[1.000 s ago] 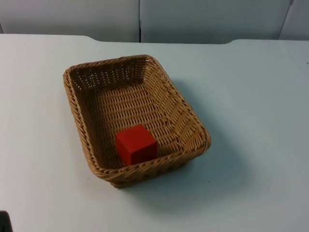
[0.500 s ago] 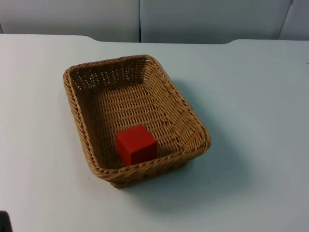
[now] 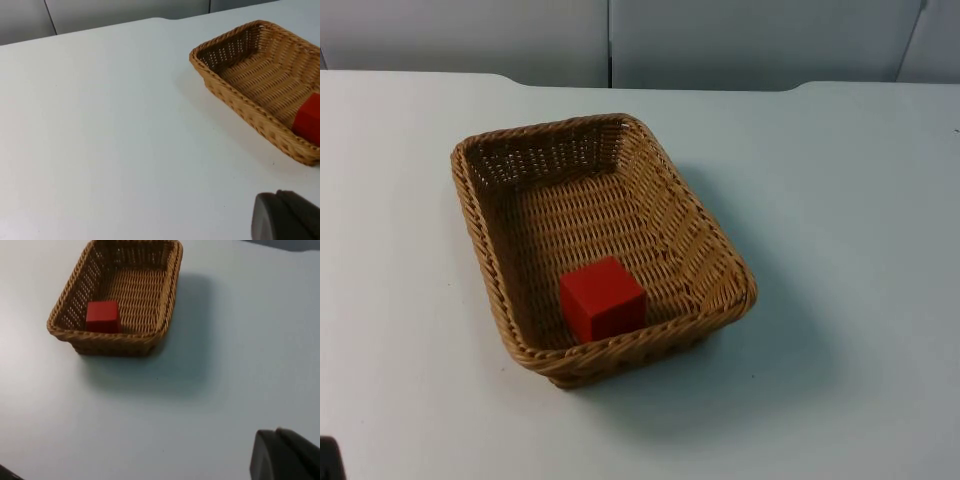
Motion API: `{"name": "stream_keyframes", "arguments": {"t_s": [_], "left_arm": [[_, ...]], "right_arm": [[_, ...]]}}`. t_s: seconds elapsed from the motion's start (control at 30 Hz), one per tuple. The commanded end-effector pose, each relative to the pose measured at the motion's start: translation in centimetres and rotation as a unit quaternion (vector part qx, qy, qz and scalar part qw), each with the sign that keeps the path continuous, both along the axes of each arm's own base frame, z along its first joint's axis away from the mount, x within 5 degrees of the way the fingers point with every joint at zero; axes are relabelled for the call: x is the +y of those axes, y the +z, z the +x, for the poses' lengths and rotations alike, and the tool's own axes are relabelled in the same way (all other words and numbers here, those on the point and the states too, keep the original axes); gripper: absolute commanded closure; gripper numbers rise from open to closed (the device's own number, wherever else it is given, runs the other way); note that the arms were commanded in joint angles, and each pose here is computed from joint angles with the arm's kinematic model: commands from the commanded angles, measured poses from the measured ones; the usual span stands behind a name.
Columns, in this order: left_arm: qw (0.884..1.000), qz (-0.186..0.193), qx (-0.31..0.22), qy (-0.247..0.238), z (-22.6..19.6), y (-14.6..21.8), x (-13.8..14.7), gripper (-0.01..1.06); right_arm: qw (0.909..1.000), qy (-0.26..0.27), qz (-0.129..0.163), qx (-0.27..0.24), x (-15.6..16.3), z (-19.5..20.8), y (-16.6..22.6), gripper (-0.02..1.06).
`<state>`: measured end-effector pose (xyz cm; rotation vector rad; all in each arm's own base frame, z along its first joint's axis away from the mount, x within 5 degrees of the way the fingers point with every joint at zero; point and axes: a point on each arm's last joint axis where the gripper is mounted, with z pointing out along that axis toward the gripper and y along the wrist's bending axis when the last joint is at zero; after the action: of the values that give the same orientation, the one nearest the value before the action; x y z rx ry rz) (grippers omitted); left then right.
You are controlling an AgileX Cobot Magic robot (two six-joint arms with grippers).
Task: Pick up the basket with the left hand and place the cube into the basket with the right hand.
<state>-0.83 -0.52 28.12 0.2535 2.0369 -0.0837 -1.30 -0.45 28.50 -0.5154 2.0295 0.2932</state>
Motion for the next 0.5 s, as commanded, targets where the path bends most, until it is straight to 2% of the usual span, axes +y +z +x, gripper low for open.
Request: {"name": "stream_keyframes", "arguments": {"t_s": [0.0,0.1,0.47], "left_arm": [[1.0,-0.008,-0.001,0.001,0.02,-0.16,-0.08,1.05],[1.0,-0.008,-0.001,0.001,0.02,-0.16,-0.08,1.05],[1.0,-0.008,-0.001,0.001,0.02,-0.16,-0.08,1.05]], "right_arm": [[0.9998,-0.002,0.008,-0.018,0.05,0.09,0.17,1.05],[0.9999,-0.001,-0.003,-0.012,0.25,0.59,-0.72,1.05],[0.9999,0.0,0.007,-0.012,0.36,0.6,-0.66,1.05]]}}
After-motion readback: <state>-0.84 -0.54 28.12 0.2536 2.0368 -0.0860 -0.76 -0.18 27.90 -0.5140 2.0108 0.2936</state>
